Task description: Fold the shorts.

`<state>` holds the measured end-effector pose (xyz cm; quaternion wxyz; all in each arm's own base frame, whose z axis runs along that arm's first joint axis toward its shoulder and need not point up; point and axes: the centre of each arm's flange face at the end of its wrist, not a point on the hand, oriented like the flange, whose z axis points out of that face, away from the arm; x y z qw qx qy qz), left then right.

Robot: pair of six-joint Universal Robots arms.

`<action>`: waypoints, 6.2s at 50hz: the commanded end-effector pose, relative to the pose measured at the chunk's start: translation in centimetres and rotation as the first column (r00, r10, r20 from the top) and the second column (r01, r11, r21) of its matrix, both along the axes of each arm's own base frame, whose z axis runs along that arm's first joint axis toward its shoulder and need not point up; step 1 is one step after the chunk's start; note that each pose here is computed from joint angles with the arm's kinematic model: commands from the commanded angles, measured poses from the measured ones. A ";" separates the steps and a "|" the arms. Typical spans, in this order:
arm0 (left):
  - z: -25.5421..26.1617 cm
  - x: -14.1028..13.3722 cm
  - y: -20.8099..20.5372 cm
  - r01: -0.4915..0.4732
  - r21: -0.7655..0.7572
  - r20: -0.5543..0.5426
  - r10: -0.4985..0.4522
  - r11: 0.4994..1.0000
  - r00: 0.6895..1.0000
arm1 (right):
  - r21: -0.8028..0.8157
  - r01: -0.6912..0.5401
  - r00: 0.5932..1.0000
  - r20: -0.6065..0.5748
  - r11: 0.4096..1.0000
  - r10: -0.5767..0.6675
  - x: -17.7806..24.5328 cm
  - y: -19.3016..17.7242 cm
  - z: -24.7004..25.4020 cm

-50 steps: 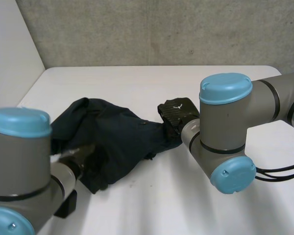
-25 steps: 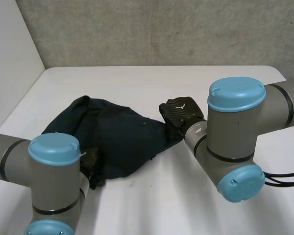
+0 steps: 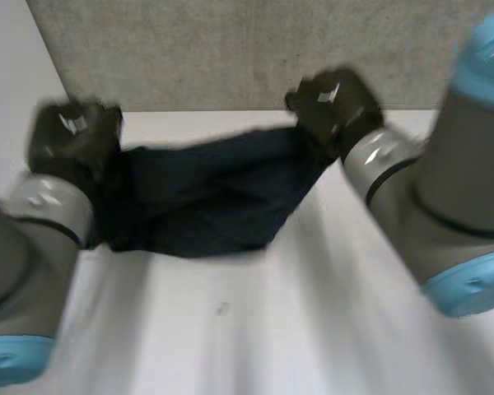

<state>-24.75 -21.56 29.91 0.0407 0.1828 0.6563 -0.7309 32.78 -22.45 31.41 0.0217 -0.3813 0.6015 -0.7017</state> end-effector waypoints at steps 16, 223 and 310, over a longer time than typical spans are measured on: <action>-4.4 -2.2 -4.0 0.065 0.212 0.258 -0.120 0.975 0.959 | 0.072 0.064 0.913 -0.407 0.995 -0.030 -1.8 0.3 -1.4; -12.5 -2.4 -3.5 0.234 -0.007 0.303 -0.220 0.972 0.927 | 0.412 0.054 0.997 -0.067 0.909 -0.029 -4.6 -1.2 -10.7; -6.6 -7.1 -5.7 0.310 -0.167 0.126 -0.291 0.936 0.948 | 0.111 -0.230 0.972 -0.013 0.967 0.233 0.5 -2.5 -7.2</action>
